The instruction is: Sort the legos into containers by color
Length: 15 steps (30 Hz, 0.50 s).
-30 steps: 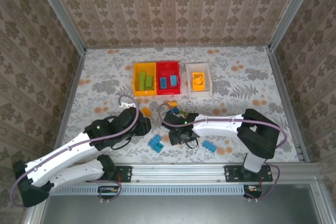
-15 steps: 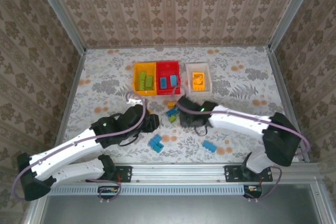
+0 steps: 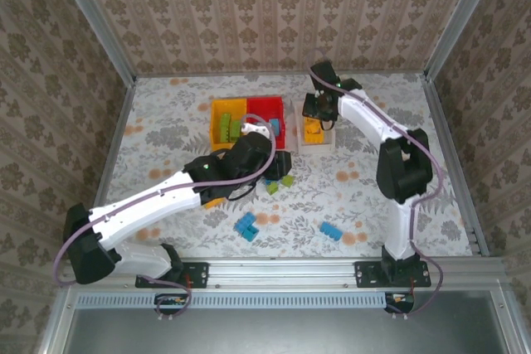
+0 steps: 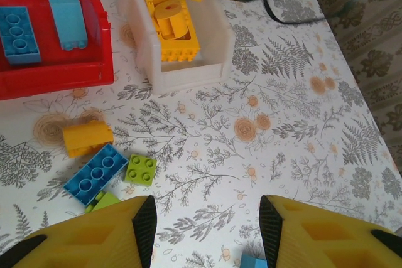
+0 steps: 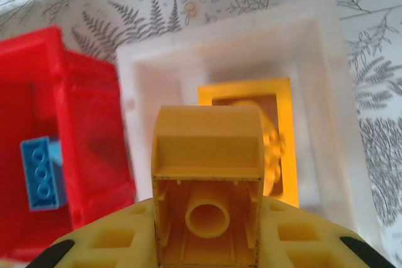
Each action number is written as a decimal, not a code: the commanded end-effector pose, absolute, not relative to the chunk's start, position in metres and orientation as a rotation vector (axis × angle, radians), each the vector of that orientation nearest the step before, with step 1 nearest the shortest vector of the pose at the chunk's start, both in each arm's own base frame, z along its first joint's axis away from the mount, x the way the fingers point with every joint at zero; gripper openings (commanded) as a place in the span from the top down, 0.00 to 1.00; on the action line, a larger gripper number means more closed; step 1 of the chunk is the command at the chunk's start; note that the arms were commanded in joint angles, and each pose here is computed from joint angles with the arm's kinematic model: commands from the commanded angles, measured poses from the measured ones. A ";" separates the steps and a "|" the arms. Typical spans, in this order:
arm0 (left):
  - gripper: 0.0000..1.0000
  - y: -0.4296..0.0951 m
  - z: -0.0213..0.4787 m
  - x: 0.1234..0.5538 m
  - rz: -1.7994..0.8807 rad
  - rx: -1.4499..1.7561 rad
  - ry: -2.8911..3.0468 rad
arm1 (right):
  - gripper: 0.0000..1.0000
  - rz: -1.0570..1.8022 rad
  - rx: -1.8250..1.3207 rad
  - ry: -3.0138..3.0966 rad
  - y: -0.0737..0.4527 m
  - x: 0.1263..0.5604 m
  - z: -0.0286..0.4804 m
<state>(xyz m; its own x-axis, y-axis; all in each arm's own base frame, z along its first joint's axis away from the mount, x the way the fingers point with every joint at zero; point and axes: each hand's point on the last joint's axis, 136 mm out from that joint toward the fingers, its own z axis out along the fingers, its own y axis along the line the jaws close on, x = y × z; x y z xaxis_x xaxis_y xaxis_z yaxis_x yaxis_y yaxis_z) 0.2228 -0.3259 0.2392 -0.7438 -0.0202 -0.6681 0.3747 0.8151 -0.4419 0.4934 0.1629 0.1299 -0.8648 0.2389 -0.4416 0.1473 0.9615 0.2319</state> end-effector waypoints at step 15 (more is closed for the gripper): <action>0.48 -0.352 0.212 0.232 -0.672 0.425 2.362 | 0.45 0.366 0.221 2.672 0.176 0.497 0.142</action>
<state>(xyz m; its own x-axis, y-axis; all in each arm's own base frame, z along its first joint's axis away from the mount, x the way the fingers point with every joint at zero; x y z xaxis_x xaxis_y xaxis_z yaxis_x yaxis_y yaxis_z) 0.2327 -0.3488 0.2119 -0.7474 0.0847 -0.6589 0.4218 0.8268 -0.3722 0.5016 0.1712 0.0986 -0.9158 0.2161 -0.3386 0.1333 0.9587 0.2512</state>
